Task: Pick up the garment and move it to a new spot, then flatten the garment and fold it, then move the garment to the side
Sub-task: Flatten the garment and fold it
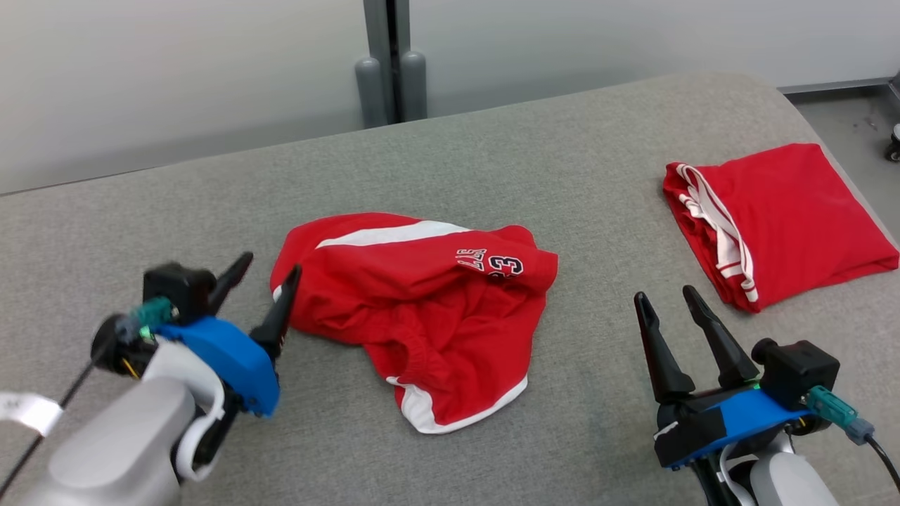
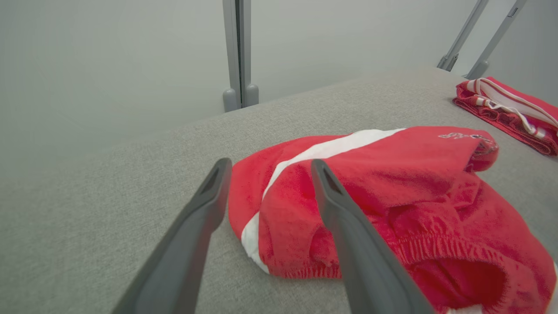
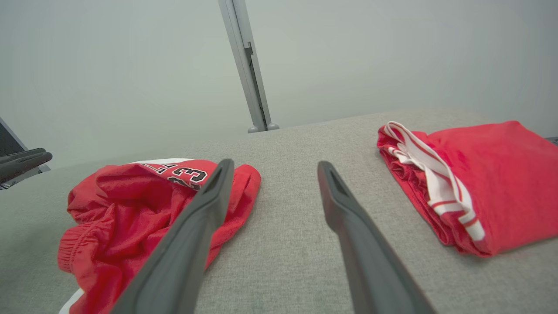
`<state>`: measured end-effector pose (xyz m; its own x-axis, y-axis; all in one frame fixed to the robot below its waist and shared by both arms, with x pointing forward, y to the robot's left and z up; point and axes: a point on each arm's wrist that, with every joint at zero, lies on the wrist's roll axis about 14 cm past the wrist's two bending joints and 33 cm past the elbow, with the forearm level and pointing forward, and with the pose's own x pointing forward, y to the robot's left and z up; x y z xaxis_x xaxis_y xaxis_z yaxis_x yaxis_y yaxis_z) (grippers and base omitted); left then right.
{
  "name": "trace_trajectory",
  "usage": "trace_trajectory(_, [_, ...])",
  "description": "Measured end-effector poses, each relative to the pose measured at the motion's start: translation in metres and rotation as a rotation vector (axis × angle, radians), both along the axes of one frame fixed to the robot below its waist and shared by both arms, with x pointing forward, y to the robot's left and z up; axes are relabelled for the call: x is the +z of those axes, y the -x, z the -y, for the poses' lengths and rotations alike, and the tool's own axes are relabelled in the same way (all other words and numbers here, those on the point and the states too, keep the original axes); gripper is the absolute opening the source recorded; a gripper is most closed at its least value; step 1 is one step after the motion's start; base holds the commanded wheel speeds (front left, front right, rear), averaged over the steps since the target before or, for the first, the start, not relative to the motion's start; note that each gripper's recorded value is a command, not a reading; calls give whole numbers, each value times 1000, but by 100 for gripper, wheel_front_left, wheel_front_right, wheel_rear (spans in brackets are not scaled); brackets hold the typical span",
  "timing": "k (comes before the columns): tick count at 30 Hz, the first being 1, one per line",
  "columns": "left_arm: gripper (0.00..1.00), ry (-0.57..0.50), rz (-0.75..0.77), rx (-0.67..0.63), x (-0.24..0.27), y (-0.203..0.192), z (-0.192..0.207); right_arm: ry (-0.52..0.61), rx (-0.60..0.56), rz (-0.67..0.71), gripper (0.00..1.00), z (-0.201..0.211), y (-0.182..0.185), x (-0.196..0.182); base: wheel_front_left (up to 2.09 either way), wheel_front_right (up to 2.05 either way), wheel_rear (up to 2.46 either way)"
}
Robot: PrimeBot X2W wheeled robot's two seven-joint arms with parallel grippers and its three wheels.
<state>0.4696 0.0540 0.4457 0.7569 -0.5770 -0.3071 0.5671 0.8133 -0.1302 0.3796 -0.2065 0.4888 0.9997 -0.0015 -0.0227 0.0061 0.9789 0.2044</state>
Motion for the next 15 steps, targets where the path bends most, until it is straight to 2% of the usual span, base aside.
trace_trajectory(6, [100,39,11,-4,-4,39,4,11,17,13,100,-3,-2,7,0,0,0])
trace_trajectory(11, [100,93,-9,-121,0,83,40,11,43,9,100,-12,-5,7,0,0,0])
trace_trajectory(15, [100,82,-94,-213,-11,106,61,6,58,-1,100,-18,-9,4,0,0,0])
